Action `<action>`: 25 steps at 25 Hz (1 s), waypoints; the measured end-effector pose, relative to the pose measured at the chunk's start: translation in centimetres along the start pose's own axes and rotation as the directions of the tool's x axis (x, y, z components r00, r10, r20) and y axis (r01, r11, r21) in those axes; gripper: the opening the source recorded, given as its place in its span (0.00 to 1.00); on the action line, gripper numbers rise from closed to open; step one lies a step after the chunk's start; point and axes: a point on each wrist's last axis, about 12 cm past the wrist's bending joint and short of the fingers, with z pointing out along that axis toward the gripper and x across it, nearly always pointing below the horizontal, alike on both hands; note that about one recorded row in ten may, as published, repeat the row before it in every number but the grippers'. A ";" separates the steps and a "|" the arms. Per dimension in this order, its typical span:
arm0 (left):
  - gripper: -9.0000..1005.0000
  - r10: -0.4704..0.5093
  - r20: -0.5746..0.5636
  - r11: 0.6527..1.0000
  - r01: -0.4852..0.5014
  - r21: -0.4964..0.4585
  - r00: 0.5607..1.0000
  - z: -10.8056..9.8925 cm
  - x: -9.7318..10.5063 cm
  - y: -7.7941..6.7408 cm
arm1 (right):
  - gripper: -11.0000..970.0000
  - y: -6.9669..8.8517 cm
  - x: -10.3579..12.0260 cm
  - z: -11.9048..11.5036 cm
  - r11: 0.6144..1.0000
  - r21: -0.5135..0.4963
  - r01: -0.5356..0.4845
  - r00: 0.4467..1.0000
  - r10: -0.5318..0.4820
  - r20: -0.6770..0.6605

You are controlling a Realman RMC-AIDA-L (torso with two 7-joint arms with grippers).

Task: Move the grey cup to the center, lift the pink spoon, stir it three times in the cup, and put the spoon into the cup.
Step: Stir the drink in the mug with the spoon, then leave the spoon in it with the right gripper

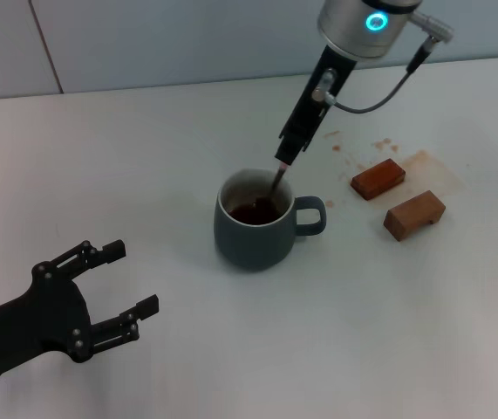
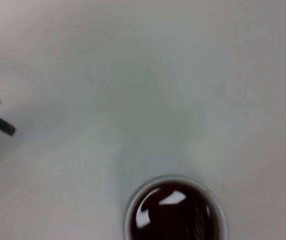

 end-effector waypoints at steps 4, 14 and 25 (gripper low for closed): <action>0.83 0.002 0.001 1.000 -0.002 -0.001 1.000 0.0 0.0 0.0 | 0.13 0.8 -0.1 0.1 0.999 -0.028 0.029 0.999 -0.030 -0.030; 0.83 0.004 0.003 1.000 -0.004 0.004 1.000 0.2 -0.1 0.0 | 0.14 1.0 -0.9 0.2 0.999 -0.002 0.054 0.999 -0.054 -0.009; 0.83 0.007 0.004 1.000 -0.007 0.001 1.000 0.3 -0.2 0.2 | 0.14 1.5 -1.3 0.7 0.996 -0.017 0.091 0.996 -0.091 -0.021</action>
